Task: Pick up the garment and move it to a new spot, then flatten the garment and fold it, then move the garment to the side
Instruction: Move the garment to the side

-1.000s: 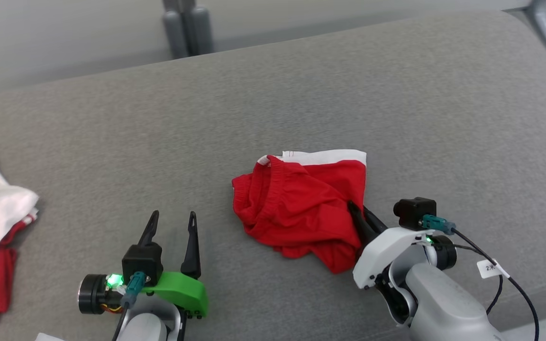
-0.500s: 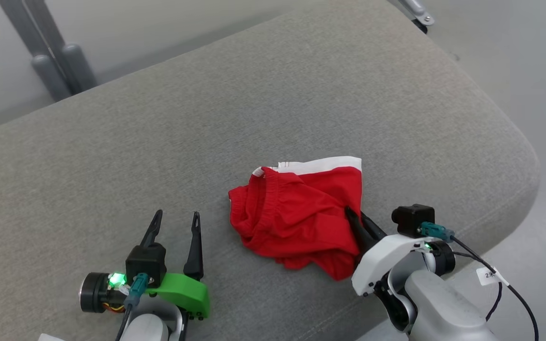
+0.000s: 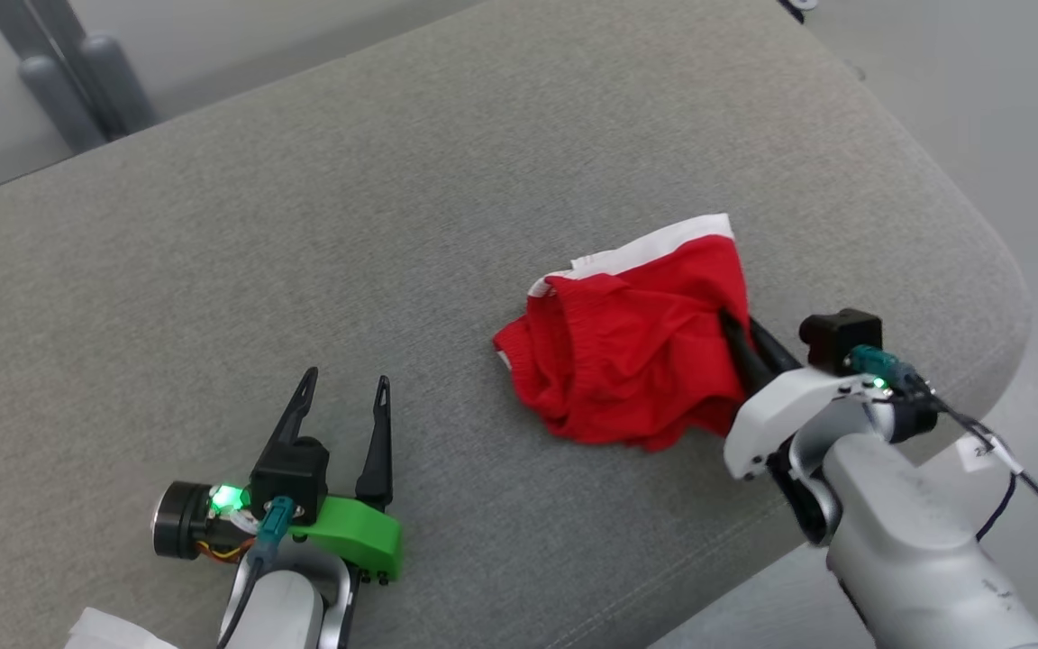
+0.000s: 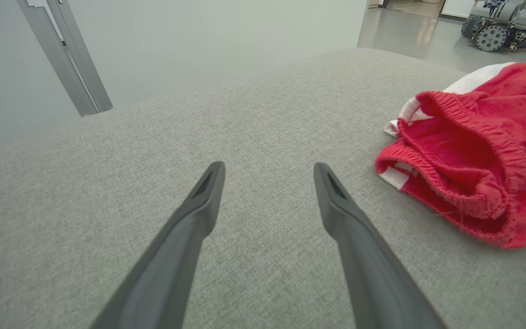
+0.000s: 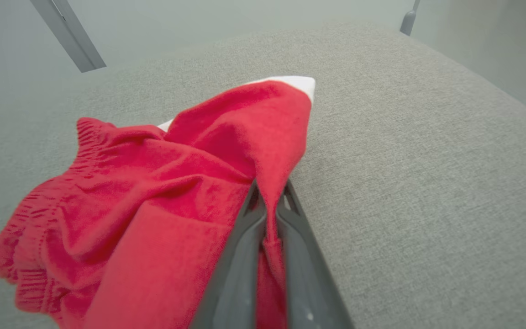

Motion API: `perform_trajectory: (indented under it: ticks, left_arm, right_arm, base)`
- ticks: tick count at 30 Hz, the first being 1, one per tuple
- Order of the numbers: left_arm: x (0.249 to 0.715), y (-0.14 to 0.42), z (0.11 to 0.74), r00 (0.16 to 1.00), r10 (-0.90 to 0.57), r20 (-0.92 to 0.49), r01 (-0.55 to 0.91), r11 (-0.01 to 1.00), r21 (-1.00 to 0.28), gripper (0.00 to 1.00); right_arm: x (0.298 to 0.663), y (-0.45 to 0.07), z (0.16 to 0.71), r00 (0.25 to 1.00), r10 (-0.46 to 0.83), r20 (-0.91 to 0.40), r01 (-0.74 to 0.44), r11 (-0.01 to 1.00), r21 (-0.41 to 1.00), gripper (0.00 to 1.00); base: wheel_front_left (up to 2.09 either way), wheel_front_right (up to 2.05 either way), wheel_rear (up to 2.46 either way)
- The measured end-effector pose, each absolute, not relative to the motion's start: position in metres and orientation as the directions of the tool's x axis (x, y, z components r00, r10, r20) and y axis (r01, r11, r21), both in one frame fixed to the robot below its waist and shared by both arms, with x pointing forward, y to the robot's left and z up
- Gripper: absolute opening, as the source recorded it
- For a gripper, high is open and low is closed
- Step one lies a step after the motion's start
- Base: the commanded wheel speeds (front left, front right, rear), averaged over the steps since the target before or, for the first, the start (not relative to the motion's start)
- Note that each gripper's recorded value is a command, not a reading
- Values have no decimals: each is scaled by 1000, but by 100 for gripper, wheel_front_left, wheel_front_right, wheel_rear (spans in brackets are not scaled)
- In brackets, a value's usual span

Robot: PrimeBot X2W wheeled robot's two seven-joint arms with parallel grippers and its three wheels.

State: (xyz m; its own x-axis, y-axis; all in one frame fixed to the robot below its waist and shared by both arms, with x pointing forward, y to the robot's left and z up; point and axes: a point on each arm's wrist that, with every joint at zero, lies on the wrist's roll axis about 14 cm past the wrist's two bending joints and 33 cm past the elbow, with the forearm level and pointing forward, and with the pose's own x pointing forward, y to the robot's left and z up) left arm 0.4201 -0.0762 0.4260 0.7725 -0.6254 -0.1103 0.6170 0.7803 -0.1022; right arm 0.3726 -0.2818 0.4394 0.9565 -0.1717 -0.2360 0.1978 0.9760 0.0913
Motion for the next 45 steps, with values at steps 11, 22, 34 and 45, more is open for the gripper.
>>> perform_trajectory:
  ticks: [11, 22, 34, 45]
  left_arm:
    - [445, -20, 418, 856, -503, -120, 497, 865, -76, 100]
    - [454, 41, 401, 921, -355, -162, 351, 935, -52, 100]
    - [454, 74, 390, 943, -266, -198, 264, 964, -37, 100]
    - [446, 87, 410, 963, -216, -163, 213, 976, -39, 100]
  right_arm:
    - [415, -374, 444, 902, -323, -285, 304, 946, -112, 0]
    - [452, -433, 449, 857, -428, -287, 353, 894, -276, 0]
    - [498, -423, 486, 885, -456, -99, 409, 860, -303, 100]
    - [513, -318, 517, 967, -249, 62, 256, 956, -146, 100]
  base:
    - [0, 0, 0]
    - [0, 0, 0]
    - [0, 0, 0]
    - [0, 0, 0]
